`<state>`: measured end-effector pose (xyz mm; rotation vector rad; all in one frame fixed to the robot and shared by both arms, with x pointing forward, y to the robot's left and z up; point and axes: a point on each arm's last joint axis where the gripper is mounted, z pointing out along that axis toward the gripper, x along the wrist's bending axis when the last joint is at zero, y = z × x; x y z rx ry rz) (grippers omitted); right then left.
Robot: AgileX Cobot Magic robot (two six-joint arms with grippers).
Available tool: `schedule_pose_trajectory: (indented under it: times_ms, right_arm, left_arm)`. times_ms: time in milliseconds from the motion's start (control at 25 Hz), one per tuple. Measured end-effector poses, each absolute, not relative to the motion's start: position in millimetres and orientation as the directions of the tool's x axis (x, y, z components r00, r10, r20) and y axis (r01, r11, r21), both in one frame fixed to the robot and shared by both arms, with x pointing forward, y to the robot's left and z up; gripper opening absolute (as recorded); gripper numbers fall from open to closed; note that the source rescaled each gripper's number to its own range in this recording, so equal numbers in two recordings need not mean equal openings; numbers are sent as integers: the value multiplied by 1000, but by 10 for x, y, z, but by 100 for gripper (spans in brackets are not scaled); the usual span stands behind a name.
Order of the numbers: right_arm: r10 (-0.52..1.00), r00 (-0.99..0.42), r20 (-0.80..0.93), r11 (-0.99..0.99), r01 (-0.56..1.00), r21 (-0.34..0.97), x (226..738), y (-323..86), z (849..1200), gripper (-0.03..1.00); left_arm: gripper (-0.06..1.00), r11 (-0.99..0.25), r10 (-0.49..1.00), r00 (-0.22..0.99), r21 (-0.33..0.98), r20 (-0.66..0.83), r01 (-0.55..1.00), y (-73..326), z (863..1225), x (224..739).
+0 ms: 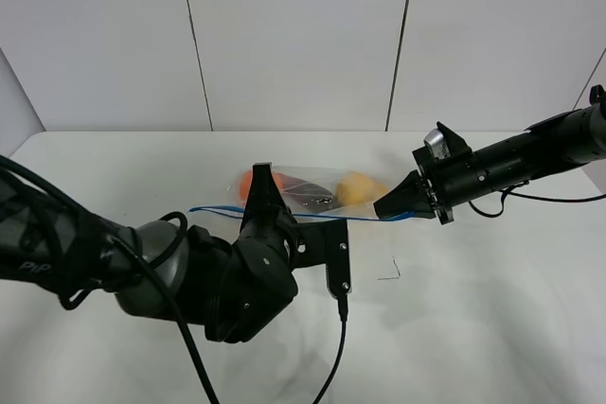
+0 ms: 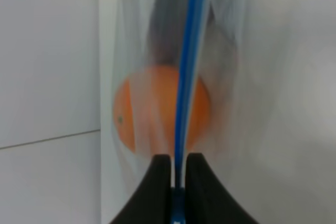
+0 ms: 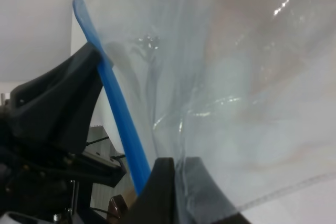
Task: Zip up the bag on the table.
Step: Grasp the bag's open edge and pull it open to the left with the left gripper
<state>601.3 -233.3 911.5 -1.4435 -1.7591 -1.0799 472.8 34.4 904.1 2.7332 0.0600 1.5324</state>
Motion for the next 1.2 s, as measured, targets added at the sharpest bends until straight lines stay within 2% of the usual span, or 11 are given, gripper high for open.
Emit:
schedule_pose_trajectory:
  times_ms: [640, 1200]
  right_arm:
    - [476, -219, 852, 78, 975, 207, 6008, -2334, 9113, 0]
    - [476, -219, 852, 79, 975, 207, 6007, -2331, 9113, 0]
  left_arm:
    - [0, -996, 1, 524, -43, 852, 72, 592, 8884, 4625]
    - [0, -986, 78, 523, -12, 849, 165, 793, 8854, 4756]
